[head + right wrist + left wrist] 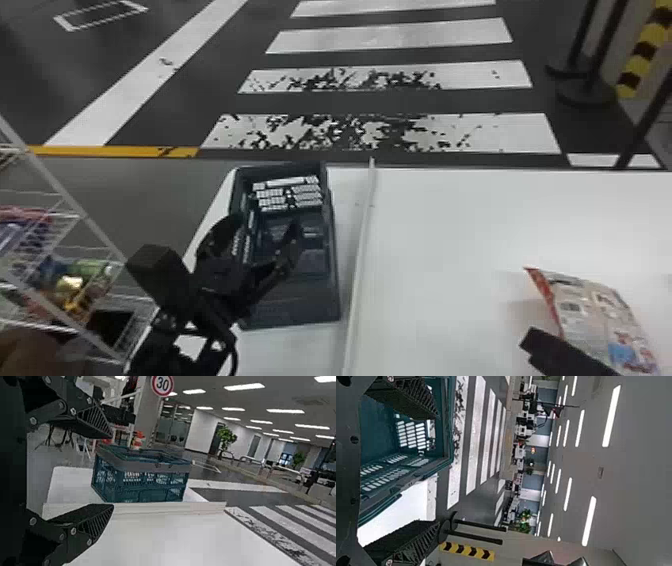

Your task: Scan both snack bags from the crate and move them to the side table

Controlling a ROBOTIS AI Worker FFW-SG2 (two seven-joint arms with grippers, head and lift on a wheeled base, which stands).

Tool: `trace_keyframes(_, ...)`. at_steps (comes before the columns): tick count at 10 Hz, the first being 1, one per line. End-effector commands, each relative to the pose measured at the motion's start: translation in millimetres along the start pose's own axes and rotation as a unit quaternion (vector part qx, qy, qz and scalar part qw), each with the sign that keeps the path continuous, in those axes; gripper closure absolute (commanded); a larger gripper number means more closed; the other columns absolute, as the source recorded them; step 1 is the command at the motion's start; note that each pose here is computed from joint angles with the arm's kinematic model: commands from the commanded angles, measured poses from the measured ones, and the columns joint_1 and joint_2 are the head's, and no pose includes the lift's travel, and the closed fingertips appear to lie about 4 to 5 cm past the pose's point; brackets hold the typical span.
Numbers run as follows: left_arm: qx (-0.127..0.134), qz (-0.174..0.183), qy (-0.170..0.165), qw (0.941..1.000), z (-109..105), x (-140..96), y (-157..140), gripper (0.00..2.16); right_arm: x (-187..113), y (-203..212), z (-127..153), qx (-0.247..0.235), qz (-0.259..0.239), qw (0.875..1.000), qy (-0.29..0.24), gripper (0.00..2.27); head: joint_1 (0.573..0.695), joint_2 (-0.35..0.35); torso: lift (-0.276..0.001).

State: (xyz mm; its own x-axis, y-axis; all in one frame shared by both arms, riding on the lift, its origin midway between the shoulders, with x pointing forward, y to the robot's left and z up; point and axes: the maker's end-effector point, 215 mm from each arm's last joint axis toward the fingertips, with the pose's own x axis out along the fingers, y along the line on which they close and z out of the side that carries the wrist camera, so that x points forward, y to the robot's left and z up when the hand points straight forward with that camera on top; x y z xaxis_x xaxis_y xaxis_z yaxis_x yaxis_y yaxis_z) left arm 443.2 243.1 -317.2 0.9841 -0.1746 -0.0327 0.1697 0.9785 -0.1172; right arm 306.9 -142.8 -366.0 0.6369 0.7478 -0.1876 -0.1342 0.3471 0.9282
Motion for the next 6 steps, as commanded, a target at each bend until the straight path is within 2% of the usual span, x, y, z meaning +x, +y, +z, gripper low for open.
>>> trace_keyframes(1,0.001,0.000,-0.002,1.0000,2,0,0,0.05,-18,-17,49,-0.109,-0.065,0.991,-0.040,2.25,0.695,0.159,-0.095)
trace_keyframes(2,0.000,0.000,-0.005,1.0000,4,0,0,0.05,-25,-31,84,-0.181,-0.104,0.976,-0.066,2.25,0.695,0.119,-0.095)
trace_keyframes(3,0.000,0.000,-0.006,1.0000,3,-1,0,0.05,-30,-50,123,-0.278,-0.164,0.942,-0.097,2.25,0.695,0.091,-0.095)
trace_keyframes(4,0.001,0.000,-0.003,1.0000,1,-3,0,0.05,-32,-67,148,-0.343,-0.197,0.913,-0.104,2.25,0.695,0.036,-0.095)
trace_keyframes(5,0.002,0.002,-0.005,1.0000,2,-4,0,0.05,-32,-80,161,-0.376,-0.213,0.895,-0.108,2.25,0.695,-0.012,-0.095)
trace_keyframes(6,0.002,0.002,-0.005,1.0000,1,-5,0,0.05,-30,-95,162,-0.402,-0.235,0.878,-0.113,2.25,0.695,-0.043,-0.095)
